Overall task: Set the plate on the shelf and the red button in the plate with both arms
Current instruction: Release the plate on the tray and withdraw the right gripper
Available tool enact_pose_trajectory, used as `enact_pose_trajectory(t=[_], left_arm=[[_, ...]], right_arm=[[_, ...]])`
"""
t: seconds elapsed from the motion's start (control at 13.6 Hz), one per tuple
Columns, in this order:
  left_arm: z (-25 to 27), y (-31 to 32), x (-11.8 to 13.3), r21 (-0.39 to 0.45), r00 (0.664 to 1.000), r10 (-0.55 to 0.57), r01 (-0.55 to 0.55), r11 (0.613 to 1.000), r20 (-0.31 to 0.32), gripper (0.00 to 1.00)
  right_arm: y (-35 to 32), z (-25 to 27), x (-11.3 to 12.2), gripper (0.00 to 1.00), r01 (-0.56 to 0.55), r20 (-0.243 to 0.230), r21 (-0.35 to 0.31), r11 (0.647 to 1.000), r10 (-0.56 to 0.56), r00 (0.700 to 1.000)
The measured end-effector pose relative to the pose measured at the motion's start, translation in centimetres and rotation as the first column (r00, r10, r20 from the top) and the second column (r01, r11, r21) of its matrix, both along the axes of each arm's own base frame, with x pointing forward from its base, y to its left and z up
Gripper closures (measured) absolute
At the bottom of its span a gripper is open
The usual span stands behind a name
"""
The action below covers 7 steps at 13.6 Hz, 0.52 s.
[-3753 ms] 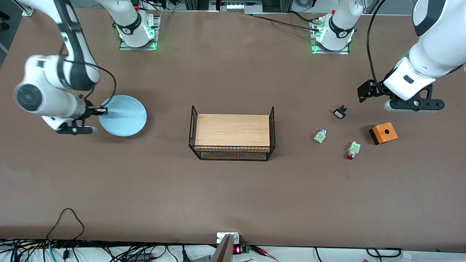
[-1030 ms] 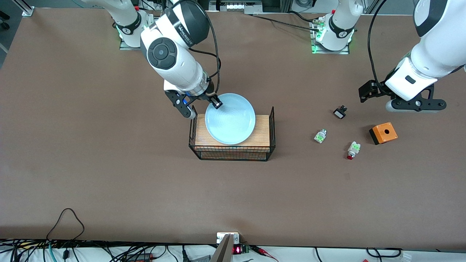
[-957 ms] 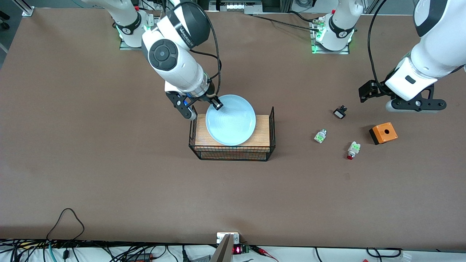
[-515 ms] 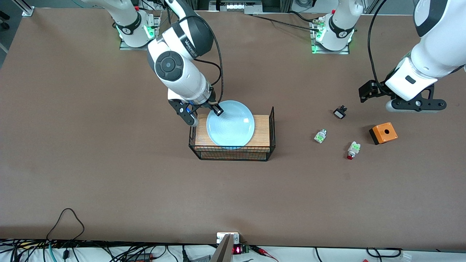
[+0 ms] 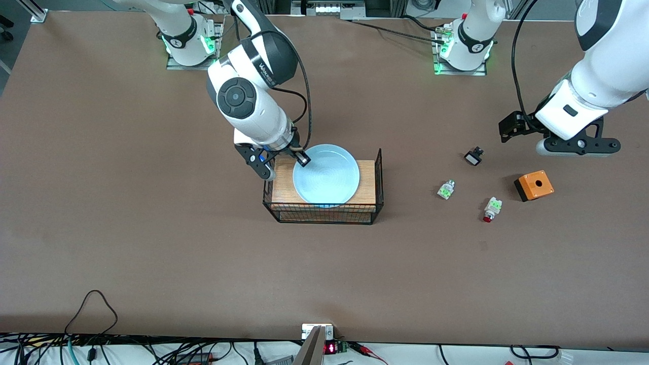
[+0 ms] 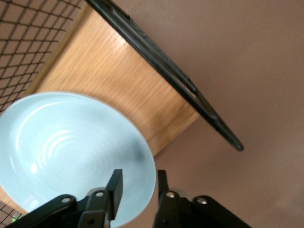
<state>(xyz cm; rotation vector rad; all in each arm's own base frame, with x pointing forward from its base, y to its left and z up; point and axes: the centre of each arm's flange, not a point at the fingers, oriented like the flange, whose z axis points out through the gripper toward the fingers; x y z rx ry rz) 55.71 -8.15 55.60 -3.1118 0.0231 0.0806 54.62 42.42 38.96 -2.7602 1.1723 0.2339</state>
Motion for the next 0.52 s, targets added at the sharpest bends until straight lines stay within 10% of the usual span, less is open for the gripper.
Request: enact_pose_trajectory(t=[0.37,0.52], left_arm=[[-0.2,0.3,0.1,0.0,1.0,0.006,-0.006,1.0,-0.004,0.0],[-1.2,1.3,0.6,0.002,0.999,0.023,-0.022,1.0,-0.026,0.0]], right_arm=[[-0.1,3.3,0.1,0.04,-0.059,0.072,-0.003,0.998,0.059,0.996],[-1.0,7.1,-0.4,0.0,-0.082,0.095,-0.002,0.997,0.081,0.992]])
